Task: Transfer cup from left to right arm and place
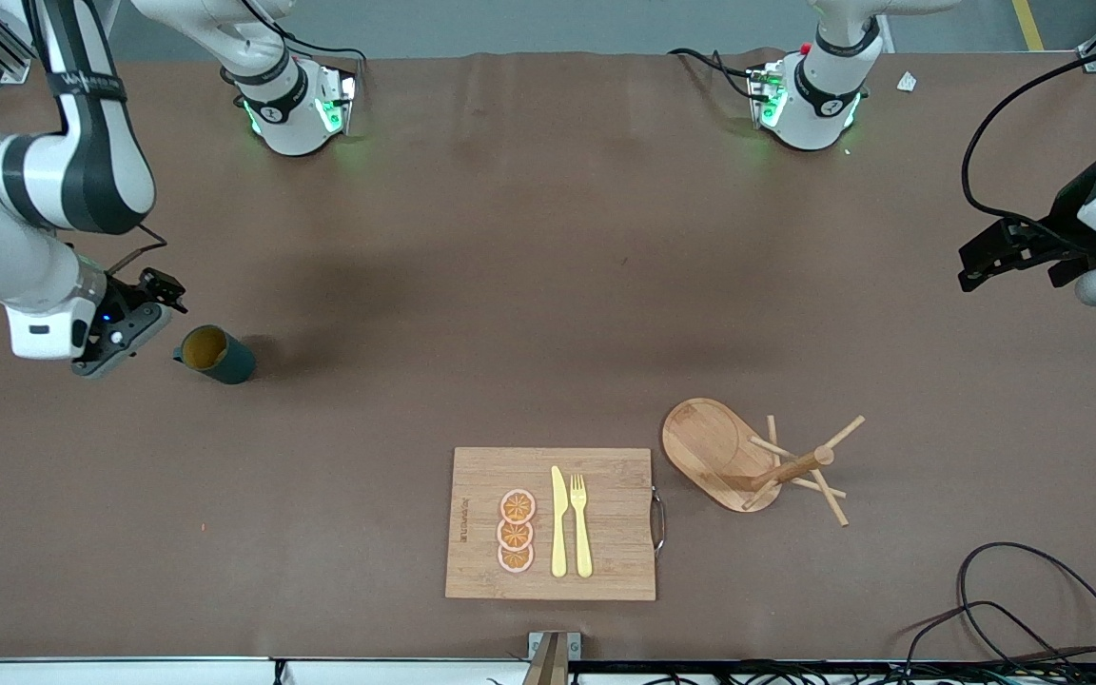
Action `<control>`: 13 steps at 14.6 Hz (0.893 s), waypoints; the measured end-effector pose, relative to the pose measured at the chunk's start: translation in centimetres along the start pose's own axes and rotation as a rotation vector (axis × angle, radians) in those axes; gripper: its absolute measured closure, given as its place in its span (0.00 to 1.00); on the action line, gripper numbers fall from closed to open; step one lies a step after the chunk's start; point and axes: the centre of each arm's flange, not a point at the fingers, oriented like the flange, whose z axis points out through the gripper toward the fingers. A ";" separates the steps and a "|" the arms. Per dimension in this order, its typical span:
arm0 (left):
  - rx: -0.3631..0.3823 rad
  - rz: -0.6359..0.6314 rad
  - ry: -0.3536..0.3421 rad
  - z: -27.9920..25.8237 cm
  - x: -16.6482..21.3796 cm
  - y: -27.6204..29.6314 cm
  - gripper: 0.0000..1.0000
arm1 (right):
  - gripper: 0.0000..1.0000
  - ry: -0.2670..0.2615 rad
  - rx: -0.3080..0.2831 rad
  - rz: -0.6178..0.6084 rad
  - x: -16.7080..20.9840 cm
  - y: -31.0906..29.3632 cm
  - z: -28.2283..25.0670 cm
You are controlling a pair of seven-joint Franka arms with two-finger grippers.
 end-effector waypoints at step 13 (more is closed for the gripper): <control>0.000 0.000 0.000 0.0 0.0 0.0 0.00 | 0.00 0.012 0.005 0.739 0.3 0.5 -15.6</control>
